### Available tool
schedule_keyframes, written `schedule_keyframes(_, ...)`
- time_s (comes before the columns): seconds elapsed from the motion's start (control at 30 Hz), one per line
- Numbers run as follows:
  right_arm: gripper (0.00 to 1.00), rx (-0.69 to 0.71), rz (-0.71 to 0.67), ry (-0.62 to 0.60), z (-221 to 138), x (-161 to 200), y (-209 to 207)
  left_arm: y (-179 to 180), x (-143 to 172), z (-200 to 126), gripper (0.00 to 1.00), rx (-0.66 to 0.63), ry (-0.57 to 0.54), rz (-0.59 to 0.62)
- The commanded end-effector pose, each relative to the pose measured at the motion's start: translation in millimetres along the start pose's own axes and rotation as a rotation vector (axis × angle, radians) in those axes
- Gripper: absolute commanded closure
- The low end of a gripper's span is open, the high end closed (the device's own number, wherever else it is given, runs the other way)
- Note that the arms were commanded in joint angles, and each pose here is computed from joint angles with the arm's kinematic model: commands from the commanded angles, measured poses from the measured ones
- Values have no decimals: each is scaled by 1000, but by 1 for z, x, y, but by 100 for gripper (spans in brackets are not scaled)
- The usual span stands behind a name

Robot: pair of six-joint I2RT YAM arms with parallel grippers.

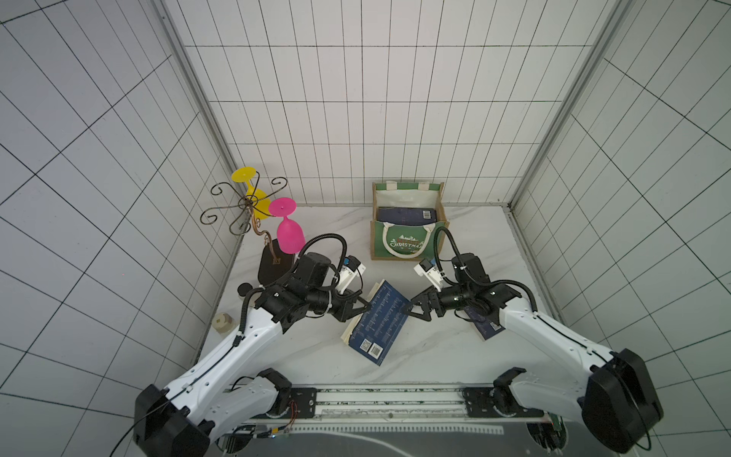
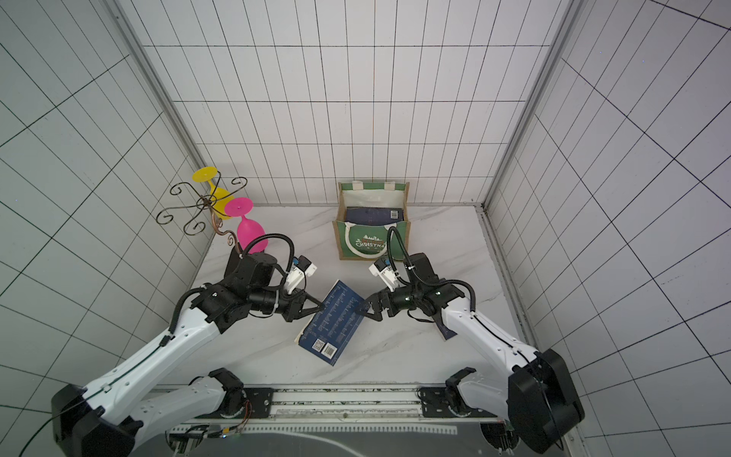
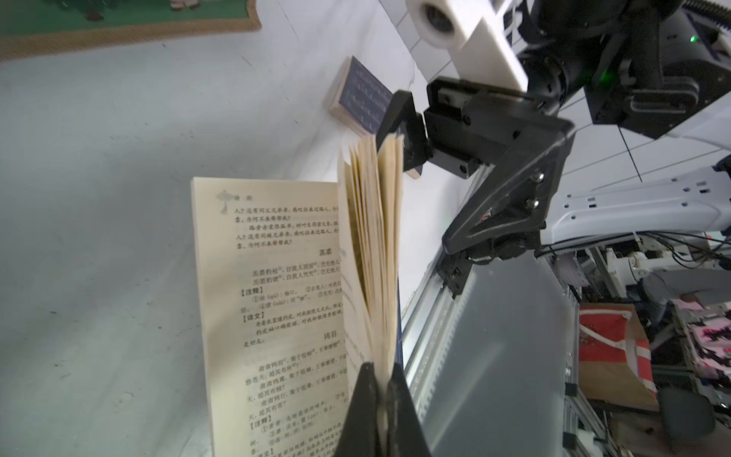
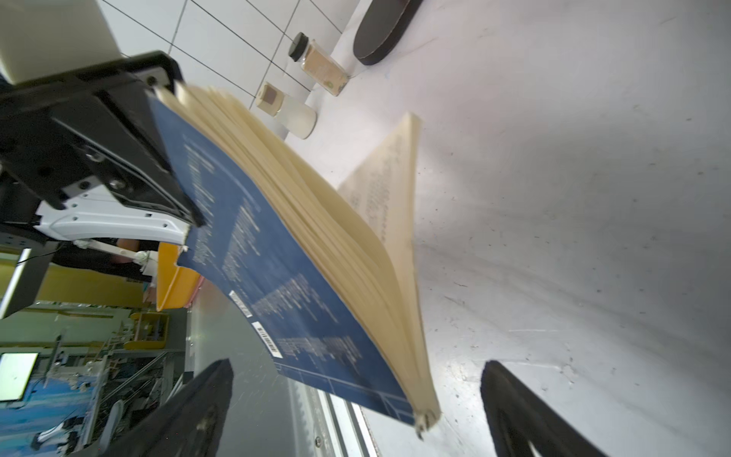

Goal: Put the books into the canvas bag
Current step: Place the book in the canvas bag.

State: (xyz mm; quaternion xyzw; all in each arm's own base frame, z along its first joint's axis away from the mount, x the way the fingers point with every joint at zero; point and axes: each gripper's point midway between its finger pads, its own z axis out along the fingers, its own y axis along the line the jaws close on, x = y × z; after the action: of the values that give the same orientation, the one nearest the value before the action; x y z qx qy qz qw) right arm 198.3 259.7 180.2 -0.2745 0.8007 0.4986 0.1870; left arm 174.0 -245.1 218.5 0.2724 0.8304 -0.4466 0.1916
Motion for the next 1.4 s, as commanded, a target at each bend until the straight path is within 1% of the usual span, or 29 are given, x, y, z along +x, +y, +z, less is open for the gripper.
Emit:
schedule_keyframes(0.0, 2, -126, -47, -22, -5, -17, 27, -23, 3, -5, 100, 95, 33, 104)
schedule_keyframes(0.1, 4, -175, -37, -18, -4, -18, 33, -25, 3, -3, 100, 106, 34, 113)
schedule_keyframes(0.27, 4, -154, 9, 12, 4, -8, 24, -28, -1, -5, 100, 105, 8, 137)
schedule_keyframes(0.33, 4, -83, 25, 22, 5, -6, 12, -27, -3, -7, 100, 90, -3, 143)
schedule_keyframes(0.4, 2, 18, 42, 23, 2, -5, -3, -26, -5, -8, 100, 74, -12, 146)
schedule_keyframes(0.5, 2, 118, 59, 38, -3, 0, -15, -23, -7, -8, 100, 61, -20, 146)
schedule_keyframes(0.6, 2, 159, 78, 74, -4, 11, -24, -23, -8, -7, 100, 62, -25, 154)
schedule_keyframes(0.67, 2, 121, 86, 85, 0, 14, -20, -24, -10, -7, 100, 67, -31, 164)
schedule_keyframes(0.77, 2, 19, 61, 84, 8, 7, 0, -25, -11, -6, 100, 74, -35, 173)
schedule_keyframes(0.83, 4, -57, 37, 88, 12, 1, 16, -25, -12, -6, 100, 74, -40, 175)
schedule_keyframes(0.93, 10, -151, -9, 54, 13, -16, 38, -22, -10, -2, 100, 83, -35, 168)
schedule_keyframes(1.03, 21, -204, -40, 45, 11, -30, 54, -20, -6, 3, 100, 96, -25, 156)
schedule_keyframes(1.13, 39, -225, -45, 52, 11, -34, 59, -18, -6, 4, 100, 95, -29, 155)
schedule_keyframes(1.23, 61, -221, -41, 65, 12, -34, 57, -17, -6, 5, 100, 96, -30, 158)
schedule_keyframes(1.37, 99, -184, -50, 59, 10, -42, 56, -11, -8, 8, 100, 75, -28, 150)
